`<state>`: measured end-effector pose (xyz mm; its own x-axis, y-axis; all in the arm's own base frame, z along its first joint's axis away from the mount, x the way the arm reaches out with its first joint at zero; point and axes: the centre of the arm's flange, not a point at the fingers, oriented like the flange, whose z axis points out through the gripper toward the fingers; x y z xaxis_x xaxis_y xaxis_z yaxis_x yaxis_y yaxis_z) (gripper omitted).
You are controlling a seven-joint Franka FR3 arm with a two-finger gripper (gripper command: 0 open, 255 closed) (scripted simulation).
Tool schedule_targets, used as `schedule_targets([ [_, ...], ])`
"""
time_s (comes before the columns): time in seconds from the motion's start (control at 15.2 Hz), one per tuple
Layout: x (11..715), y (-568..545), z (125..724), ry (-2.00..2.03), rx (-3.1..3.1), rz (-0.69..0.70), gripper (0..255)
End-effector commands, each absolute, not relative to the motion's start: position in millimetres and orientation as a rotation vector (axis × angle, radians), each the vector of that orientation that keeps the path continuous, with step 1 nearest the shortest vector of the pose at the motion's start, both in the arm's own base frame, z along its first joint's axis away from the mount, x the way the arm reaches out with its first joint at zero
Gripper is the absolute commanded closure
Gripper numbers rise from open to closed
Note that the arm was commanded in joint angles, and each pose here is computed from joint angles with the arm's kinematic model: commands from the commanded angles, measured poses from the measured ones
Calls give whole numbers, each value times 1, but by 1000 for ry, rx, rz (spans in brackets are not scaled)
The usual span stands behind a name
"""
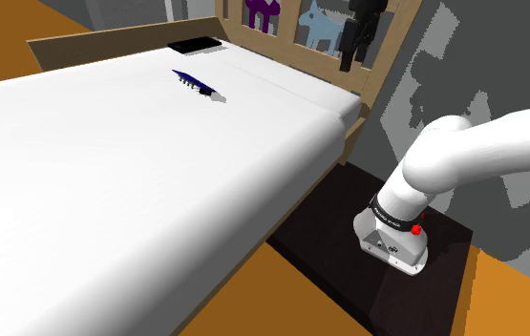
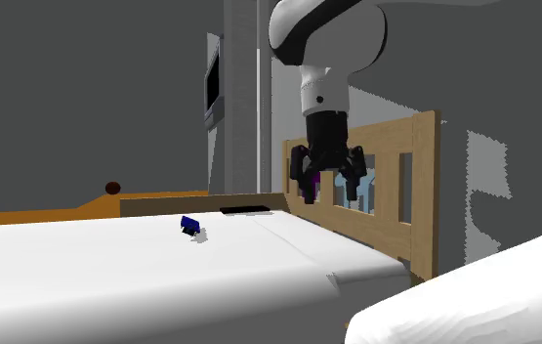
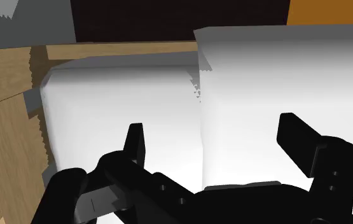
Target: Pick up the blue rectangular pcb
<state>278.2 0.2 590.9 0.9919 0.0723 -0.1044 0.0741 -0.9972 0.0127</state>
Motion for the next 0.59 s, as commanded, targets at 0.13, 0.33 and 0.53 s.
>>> schedule_targets([
  [0.13, 296, 16, 585, 105, 3132, -152, 0],
  [0.33, 323, 39, 578, 89, 3151, -136, 0],
  [0.53, 350, 63, 571, 74, 3171, -119, 0],
])
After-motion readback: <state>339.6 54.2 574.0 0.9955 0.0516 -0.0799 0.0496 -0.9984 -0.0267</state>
